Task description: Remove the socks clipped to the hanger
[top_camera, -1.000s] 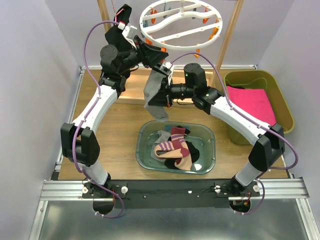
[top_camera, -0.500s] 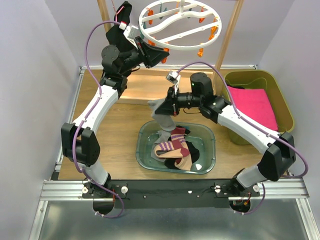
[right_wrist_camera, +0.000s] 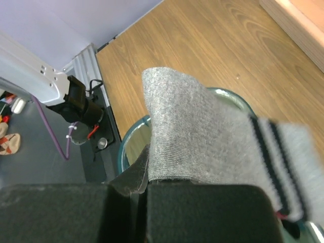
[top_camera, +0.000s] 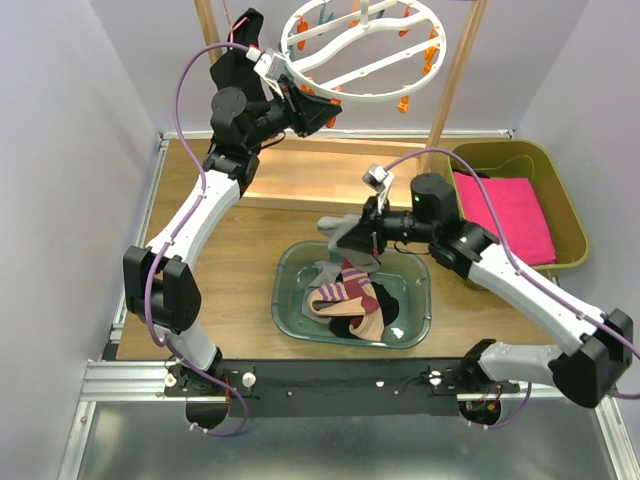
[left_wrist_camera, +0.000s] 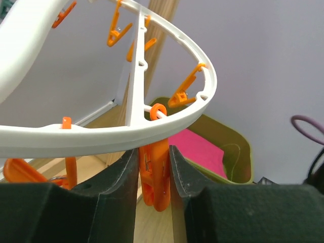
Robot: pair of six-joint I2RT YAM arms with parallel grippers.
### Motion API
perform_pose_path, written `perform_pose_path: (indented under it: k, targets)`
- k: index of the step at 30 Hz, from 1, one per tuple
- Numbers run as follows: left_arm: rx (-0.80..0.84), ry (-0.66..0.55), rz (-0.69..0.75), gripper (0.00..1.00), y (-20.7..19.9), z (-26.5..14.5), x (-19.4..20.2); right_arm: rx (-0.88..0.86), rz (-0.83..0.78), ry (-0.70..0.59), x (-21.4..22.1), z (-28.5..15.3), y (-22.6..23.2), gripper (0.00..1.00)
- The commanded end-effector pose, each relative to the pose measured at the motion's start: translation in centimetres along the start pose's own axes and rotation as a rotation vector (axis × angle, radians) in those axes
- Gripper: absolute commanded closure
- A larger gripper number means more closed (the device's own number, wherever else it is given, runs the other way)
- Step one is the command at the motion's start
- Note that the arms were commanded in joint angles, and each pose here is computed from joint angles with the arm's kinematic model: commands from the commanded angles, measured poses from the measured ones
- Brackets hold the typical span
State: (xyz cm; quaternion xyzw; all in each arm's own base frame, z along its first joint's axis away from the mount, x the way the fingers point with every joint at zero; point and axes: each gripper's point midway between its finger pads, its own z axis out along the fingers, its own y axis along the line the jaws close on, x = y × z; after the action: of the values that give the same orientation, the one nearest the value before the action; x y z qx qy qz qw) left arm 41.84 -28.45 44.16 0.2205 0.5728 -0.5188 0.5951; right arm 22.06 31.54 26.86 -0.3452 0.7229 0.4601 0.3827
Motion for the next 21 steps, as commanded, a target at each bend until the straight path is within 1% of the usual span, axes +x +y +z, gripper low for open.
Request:
perform_pose_path:
  k: [1, 4, 9, 11, 13, 15, 21]
  targets:
    - [-0.086, -0.026, 0.095, 1.00, -0.1, -0.2, -2.2, 0.102, 0.078, 0.025, 2.9, -1.8, -0.8, 0.99]
    - [-0.124, -0.023, 0.121, 0.99, 0.2, -0.2, -2.5, 0.104, 0.123, 0.002, 3.4, -2.9, 0.0, 0.99]
    - [-0.175, -0.007, 0.145, 0.99, 0.8, -0.3, -2.4, 0.134, 0.208, -0.019, 5.8, -4.3, 0.2, 0.99]
    - [-0.188, -0.002, 0.153, 0.98, 0.9, -0.2, -2.4, 0.141, 0.234, -0.035, 6.3, -4.5, 0.2, 0.99]
    - [-0.205, -0.001, 0.166, 0.95, 1.1, -0.2, -2.5, 0.142, 0.288, -0.037, 7.8, -4.6, 0.1, 0.99]
    - [-0.224, 0.004, 0.171, 0.94, 1.3, -0.2, -2.3, 0.159, 0.328, -0.036, 9.0, -4.5, -0.3, 0.99]
    - [-0.260, 0.004, 0.189, 0.93, 1.5, 0.1, -2.4, 0.201, 0.395, -0.064, 10.1, -5.0, -0.9, 0.99]
